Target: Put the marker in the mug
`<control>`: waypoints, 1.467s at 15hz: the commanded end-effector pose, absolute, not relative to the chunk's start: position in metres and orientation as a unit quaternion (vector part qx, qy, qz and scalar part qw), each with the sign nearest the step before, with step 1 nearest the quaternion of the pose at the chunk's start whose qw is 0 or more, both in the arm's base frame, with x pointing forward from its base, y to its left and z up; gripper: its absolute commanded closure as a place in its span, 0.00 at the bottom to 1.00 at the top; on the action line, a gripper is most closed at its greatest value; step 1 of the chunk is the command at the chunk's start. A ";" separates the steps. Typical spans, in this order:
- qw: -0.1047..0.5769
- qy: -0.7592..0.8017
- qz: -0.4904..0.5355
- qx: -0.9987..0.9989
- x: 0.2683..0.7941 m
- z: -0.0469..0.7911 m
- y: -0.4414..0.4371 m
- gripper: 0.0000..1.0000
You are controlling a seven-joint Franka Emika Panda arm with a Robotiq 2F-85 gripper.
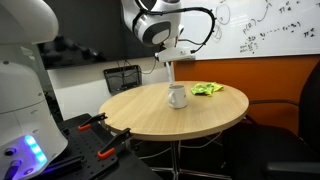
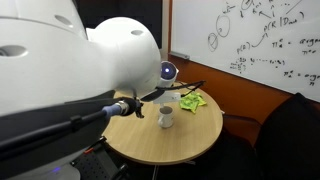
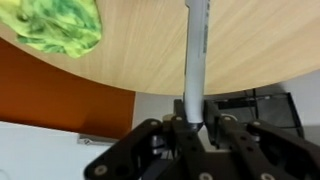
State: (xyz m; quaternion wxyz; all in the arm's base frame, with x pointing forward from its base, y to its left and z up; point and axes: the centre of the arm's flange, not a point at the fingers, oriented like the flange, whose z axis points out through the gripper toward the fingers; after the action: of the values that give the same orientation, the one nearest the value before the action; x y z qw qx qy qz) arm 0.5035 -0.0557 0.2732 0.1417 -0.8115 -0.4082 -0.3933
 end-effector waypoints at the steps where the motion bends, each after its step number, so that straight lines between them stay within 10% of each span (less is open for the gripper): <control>1: 0.113 -0.385 -0.352 -0.846 0.487 0.274 -0.054 0.94; 7: 0.073 -0.349 -0.296 -0.886 0.478 0.271 -0.064 0.93; 8: 0.069 -0.348 -0.289 -0.889 0.477 0.271 -0.064 0.58; 9: 0.058 -0.342 -0.278 -0.896 0.476 0.271 -0.065 0.47; 16: 0.003 -0.352 -0.221 -0.910 0.468 0.274 -0.070 0.00; 22: -0.006 -0.340 -0.190 -0.921 0.463 0.271 -0.071 0.00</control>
State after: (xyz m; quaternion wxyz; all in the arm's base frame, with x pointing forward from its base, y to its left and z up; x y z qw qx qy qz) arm 0.4682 -0.0758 0.2661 0.0155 -0.9113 -0.3528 -0.2118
